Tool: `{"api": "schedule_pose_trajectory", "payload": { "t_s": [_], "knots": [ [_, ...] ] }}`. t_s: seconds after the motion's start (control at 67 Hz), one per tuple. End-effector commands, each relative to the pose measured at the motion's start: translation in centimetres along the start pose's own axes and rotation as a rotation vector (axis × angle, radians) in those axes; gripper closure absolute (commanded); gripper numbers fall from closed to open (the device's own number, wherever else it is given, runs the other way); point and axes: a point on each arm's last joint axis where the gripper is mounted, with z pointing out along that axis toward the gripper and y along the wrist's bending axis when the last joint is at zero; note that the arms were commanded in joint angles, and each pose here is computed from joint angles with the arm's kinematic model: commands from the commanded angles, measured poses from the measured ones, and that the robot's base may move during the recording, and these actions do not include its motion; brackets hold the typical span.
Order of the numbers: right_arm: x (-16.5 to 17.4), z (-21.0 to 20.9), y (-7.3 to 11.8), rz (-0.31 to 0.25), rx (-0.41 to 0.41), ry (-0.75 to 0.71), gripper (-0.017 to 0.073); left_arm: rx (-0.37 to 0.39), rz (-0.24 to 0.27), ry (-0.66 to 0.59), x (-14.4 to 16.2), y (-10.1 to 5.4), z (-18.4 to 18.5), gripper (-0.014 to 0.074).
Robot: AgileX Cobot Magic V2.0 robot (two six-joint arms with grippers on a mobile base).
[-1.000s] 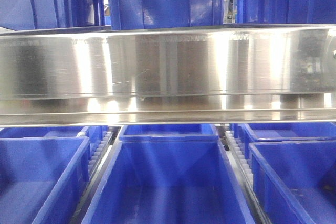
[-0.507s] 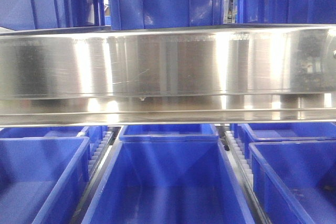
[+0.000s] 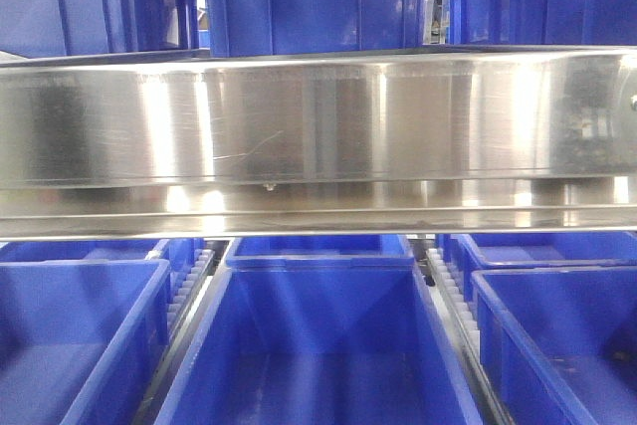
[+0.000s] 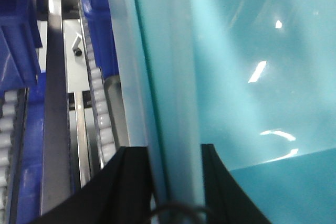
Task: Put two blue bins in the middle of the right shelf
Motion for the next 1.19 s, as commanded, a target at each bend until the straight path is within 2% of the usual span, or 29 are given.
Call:
{"api": "schedule_pose_trajectory", "payload": {
  "t_s": [0.0,0.433,1.179],
  "knots": [
    [-1.2,-1.6,0.9,-0.013,-0.067,-0.135,0.0724,0.074,-0.023,-0.162,-1.6,-1.0,-1.5,0.0703],
    [-1.2,-1.5,0.8,-0.013,-0.066,-0.132,0.0724,0.073,-0.027,-0.292,-2.8,-0.9,-1.8,0.0703],
    [-1.0,1.2,0.7,-0.01,-0.059,-0.095,0.0724,0.073,-0.028,-0.306,-2.9,-0.9,-1.8,0.0703]
  ]
}}
